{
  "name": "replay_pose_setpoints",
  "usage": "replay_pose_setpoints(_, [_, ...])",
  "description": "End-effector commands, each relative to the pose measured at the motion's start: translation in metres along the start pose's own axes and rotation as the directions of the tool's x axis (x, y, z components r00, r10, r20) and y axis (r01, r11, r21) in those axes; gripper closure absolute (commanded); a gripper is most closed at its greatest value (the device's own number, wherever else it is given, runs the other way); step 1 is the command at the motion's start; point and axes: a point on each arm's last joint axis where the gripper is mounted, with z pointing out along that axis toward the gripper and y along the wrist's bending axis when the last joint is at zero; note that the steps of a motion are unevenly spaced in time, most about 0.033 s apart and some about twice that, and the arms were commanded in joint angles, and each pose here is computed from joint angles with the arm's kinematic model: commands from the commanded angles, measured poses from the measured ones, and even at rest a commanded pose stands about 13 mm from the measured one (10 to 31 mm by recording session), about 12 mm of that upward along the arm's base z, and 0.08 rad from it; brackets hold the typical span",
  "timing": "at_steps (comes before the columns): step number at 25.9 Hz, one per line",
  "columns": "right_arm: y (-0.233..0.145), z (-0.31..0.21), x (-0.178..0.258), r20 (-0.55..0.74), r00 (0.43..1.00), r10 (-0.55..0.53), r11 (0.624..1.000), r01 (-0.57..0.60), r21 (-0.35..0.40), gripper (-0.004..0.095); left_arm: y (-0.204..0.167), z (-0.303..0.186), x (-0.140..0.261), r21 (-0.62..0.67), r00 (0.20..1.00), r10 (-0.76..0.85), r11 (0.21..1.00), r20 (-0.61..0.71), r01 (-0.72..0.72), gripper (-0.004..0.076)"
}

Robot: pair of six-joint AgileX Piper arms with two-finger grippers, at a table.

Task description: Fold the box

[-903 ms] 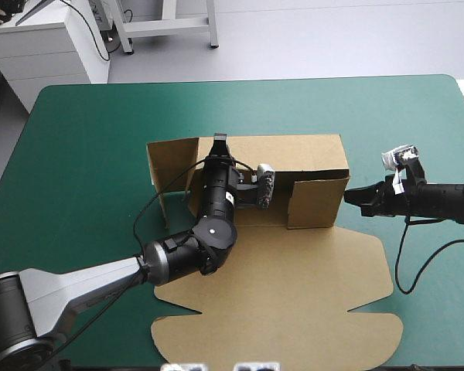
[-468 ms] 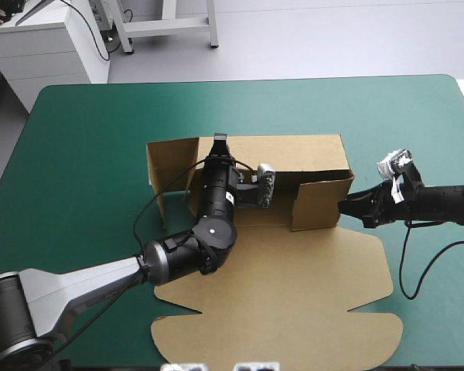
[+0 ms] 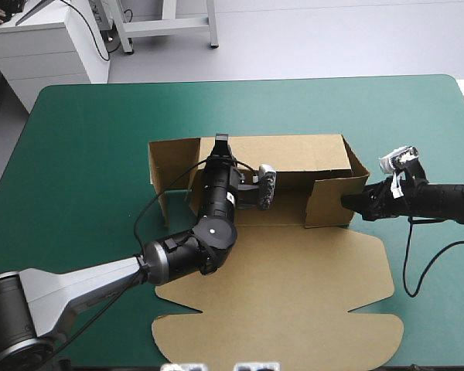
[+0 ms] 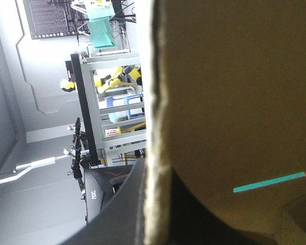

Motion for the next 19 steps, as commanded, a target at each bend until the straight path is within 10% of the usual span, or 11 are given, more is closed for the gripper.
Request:
replay_pose_setpoints(1, [0.009, -0.007, -0.015, 0.076, 0.997, -0.025, 1.000, 0.024, 0.012, 0.0367, 0.025, -0.011, 0.005, -0.094, 1.000, -0.026, 0.995, 0.011, 0.027, 0.0732])
replay_pose_setpoints(19, [0.035, 0.031, -0.022, -0.046, 0.998, -0.052, 0.994, 0.056, 0.090, 0.0369, 0.025, -0.011, 0.005, -0.094, 1.000, -0.026, 0.995, 0.011, 0.027, 0.0732])
